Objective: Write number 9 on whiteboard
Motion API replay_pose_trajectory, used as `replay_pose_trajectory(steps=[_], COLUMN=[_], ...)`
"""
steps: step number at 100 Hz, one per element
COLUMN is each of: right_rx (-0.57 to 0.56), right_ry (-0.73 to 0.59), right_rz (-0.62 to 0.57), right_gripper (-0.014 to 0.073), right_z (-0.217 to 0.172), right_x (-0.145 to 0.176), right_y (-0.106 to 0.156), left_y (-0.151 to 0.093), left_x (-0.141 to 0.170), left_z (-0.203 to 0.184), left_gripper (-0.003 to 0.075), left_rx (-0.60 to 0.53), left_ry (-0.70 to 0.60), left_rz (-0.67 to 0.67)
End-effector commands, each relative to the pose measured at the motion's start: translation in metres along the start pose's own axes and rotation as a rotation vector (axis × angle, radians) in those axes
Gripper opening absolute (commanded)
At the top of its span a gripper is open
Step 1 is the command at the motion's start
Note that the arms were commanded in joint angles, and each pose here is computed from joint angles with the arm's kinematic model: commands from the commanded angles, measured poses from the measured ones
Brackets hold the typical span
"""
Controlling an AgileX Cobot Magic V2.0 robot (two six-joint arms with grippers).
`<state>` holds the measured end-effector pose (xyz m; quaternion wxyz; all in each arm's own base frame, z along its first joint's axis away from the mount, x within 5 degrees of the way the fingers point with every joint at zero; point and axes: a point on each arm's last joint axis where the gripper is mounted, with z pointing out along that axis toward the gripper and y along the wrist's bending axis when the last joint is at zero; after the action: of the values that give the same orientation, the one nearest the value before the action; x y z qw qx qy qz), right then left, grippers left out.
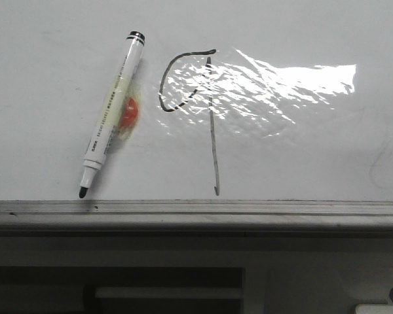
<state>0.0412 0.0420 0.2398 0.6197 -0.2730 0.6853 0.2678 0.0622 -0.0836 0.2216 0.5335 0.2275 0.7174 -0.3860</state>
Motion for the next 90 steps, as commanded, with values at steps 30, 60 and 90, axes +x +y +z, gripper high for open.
replay_pose_trajectory(steps=[30,60,90], right_rx=[0.002,0.002,0.002], right_ry=[-0.066,-0.066,-0.066], right_rz=[-0.013,-0.013,-0.013], right_gripper=[-0.0062,-0.0062,-0.0062], right_z=[-0.001,-0.001,-0.001], right_x=[0.001,0.001,0.001], right_y=[0.0,0.0,0.0], left_y=[-0.005,-0.002,0.017], left_x=[-0.015,-0.005,0.021], left_z=[0.0,0.0,-0.014], left_gripper=[-0.002,-0.002,-0.002], left_rx=[0.033,0.027,-0.093], left_ry=[-0.088,-0.068,-0.057], left_rz=[0.004,0.003,-0.069])
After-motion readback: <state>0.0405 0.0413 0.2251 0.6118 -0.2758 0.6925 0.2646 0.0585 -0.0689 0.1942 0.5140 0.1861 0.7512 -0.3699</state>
